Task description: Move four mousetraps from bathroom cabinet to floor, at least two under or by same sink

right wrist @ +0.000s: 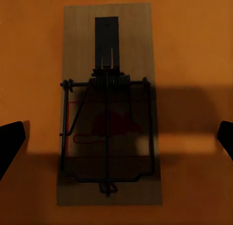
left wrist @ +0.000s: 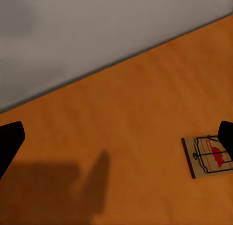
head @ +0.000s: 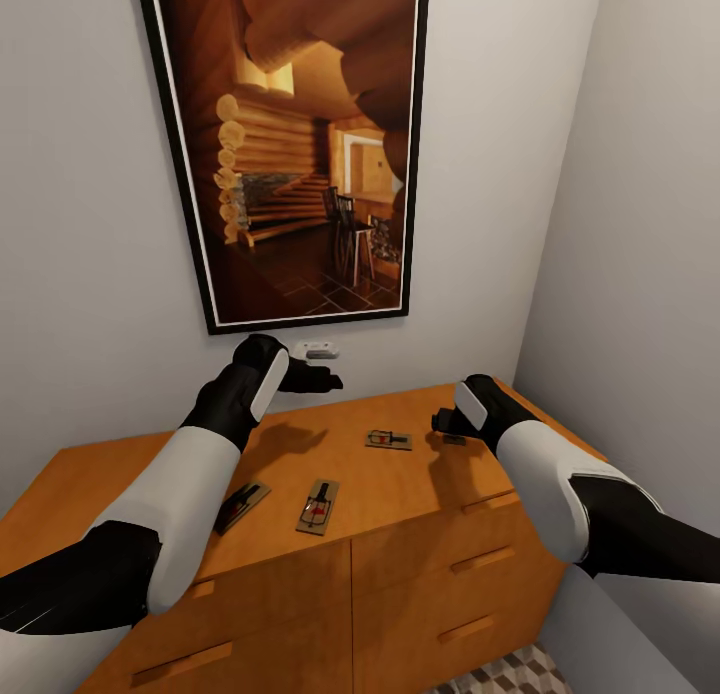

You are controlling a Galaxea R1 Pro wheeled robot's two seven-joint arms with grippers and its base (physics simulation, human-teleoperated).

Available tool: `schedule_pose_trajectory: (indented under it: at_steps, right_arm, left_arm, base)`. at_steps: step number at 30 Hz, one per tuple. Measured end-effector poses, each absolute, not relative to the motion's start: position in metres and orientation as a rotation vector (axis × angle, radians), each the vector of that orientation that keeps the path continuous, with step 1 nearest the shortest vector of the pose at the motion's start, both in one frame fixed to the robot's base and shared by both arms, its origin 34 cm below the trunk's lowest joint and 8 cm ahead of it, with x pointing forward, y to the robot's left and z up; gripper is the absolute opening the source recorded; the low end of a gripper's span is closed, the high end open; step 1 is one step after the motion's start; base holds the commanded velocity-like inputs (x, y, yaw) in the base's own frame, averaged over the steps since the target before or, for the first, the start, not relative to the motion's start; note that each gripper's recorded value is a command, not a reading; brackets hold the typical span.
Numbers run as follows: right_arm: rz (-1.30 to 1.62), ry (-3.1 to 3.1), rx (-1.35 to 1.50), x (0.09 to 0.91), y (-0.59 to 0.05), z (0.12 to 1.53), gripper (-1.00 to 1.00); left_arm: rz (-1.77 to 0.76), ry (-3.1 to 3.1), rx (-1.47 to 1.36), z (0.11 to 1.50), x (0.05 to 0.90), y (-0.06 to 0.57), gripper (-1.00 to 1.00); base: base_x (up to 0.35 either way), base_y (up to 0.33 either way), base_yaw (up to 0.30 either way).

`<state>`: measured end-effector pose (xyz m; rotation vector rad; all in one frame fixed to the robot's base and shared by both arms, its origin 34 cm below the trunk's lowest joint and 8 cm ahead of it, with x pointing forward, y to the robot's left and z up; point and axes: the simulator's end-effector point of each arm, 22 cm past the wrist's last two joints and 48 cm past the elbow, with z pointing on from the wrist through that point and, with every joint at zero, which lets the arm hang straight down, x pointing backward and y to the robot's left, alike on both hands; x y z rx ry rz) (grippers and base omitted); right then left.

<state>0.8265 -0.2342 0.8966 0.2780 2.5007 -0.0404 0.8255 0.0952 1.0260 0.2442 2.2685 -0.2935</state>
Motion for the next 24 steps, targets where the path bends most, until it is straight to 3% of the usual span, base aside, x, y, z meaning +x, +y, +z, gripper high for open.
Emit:
schedule_pose_trajectory:
  at_steps: [24]
  right_arm:
    - [-0.035,2.503,0.280,0.8264,-0.2336,0.8968,1.00]
  left_arm:
    - [-0.294,2.269,0.245,1.0260,0.8255,0.0949,1.00]
  base:
    - [0.000,0.000,0.000]
